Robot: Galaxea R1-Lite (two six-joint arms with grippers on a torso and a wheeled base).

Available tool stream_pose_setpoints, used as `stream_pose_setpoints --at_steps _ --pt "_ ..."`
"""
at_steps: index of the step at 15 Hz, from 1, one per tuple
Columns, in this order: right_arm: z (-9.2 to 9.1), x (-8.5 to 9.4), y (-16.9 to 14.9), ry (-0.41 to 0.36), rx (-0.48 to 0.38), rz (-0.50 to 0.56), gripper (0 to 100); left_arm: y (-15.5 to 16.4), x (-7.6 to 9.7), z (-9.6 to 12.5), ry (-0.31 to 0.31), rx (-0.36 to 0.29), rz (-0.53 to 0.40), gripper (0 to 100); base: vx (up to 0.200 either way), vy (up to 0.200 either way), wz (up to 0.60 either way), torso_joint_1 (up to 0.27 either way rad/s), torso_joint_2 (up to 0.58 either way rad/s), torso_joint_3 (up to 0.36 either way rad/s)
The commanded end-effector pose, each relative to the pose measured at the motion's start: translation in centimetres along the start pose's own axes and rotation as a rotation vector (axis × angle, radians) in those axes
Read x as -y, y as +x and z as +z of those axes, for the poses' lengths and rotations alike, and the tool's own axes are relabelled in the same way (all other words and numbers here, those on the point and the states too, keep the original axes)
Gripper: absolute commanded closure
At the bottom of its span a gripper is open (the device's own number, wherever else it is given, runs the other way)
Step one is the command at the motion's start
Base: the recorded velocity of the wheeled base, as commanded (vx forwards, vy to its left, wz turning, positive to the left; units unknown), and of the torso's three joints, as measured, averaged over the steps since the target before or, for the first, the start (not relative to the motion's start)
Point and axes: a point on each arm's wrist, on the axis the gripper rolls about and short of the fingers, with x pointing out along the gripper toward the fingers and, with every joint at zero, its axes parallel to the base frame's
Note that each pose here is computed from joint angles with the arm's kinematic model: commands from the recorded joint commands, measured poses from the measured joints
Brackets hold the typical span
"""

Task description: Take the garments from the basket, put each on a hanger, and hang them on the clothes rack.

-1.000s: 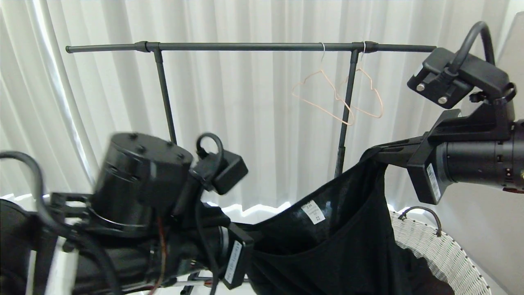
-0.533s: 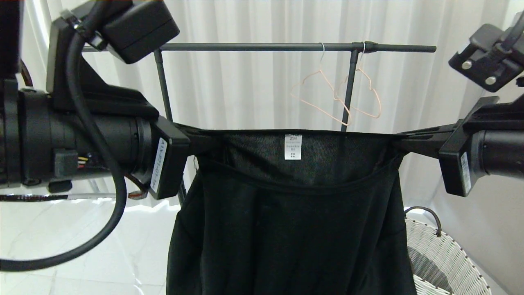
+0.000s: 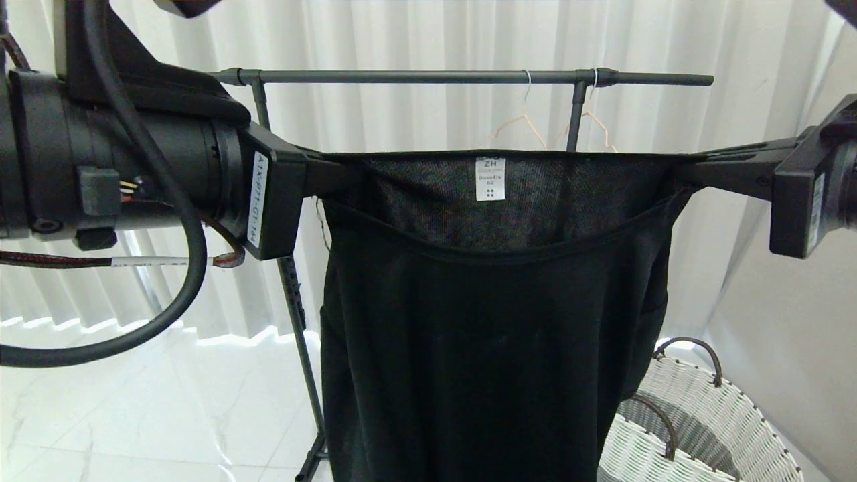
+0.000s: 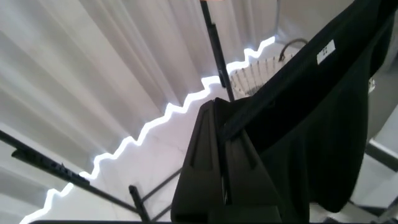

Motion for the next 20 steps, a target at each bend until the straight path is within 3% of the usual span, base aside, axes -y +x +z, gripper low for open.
stream_pose_setpoints --at_steps 1,5,8,10,12,14,20 --pt "0.4 0.1 -0.2 0.001 0.015 -0.001 100 -0.1 0.0 0.1 0.000 0.014 0.002 100 0.000 0.000 0.00 0.000 0.00 0.000" --pt "0.4 0.6 -2.1 -0.024 0.003 0.001 100 -0.2 0.0 0.3 0.000 0.032 0.006 100 0.000 0.000 0.00 0.000 0.00 0.000" --pt "-0.6 1.1 -5.8 -0.039 -0.050 0.028 100 0.0 0.6 1.0 0.003 0.093 -0.016 100 0.000 0.000 0.00 0.000 0.00 0.000" --pt "-1.3 0.5 -7.7 -0.061 -0.072 0.117 100 1.3 1.8 1.5 0.012 0.138 -0.076 100 0.000 0.000 0.00 0.000 0.00 0.000" --pt "-1.9 -0.8 -9.3 -0.087 -0.093 0.269 100 3.7 2.7 1.4 0.023 0.126 -0.112 100 0.000 0.000 0.00 0.000 0.00 0.000" --pt "-2.1 -2.1 -9.8 -0.132 -0.095 0.396 100 5.1 3.3 1.2 0.027 0.109 -0.126 100 0.000 0.000 0.00 0.000 0.00 0.000" --pt "-2.0 -2.9 -9.0 -0.149 -0.110 0.419 100 4.9 3.8 1.2 0.028 0.111 -0.147 100 0.000 0.000 0.00 0.000 0.00 0.000"
